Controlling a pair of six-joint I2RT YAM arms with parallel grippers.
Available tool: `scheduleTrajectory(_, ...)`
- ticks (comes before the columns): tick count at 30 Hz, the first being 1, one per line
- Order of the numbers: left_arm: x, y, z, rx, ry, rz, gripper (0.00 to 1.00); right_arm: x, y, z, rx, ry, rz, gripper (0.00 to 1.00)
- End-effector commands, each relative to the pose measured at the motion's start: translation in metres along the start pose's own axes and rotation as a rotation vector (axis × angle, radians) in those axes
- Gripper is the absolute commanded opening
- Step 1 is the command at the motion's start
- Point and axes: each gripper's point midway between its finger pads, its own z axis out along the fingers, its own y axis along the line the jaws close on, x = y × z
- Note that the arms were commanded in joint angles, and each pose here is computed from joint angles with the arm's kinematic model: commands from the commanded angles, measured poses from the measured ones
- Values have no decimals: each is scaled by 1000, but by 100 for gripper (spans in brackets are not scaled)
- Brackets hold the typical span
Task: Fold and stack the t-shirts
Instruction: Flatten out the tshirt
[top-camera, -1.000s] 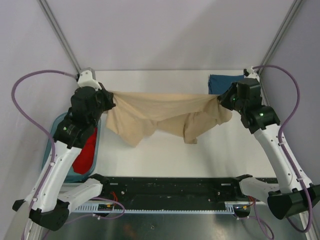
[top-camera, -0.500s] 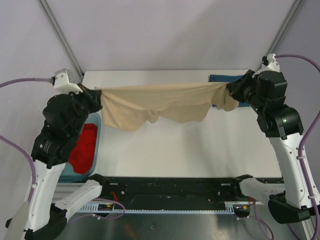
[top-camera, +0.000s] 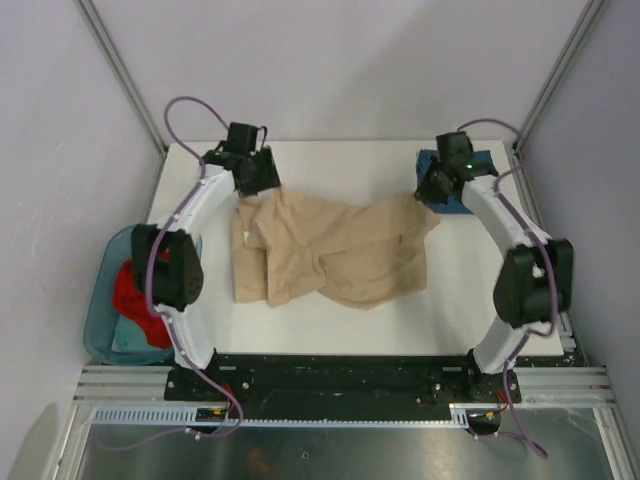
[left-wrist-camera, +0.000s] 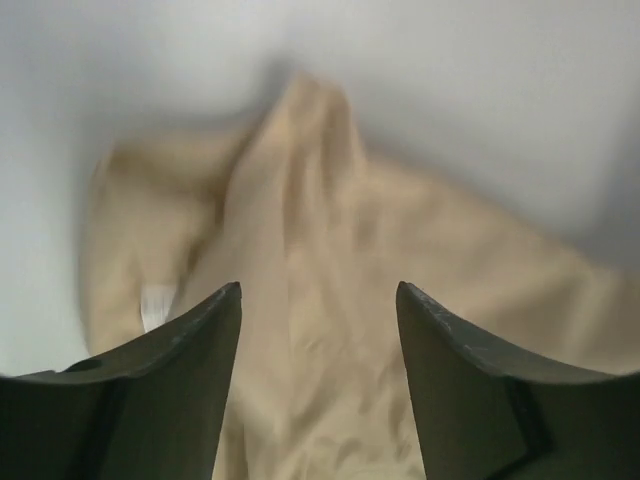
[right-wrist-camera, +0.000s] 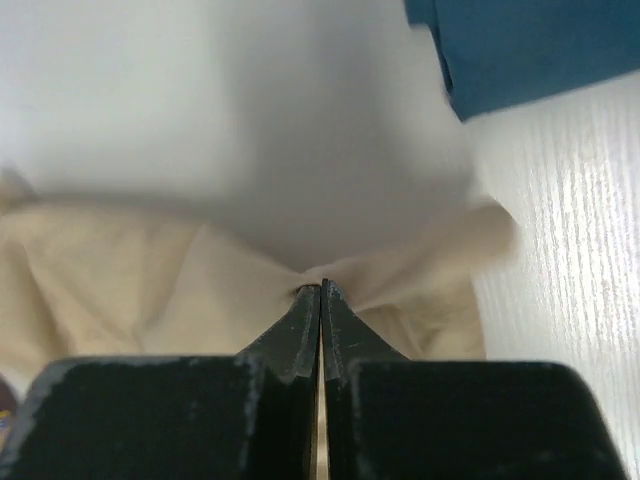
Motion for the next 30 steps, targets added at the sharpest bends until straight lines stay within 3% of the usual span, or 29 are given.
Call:
scheduleTrajectory(1,5,-18,-27,98,31,14,73,19,-13,49,35,66,7,0)
scheduleTrajectory(5,38,-1,-35,75,68,19,73,38,-29,79,86,127,10,0)
scheduleTrajectory(14,118,45,-18,-53,140,-59,49,47,-31,81,91,135,2,0)
scheduleTrajectory(30,179,65,11,-144,246,-28,42,47,-29,76,72,133,-1,0)
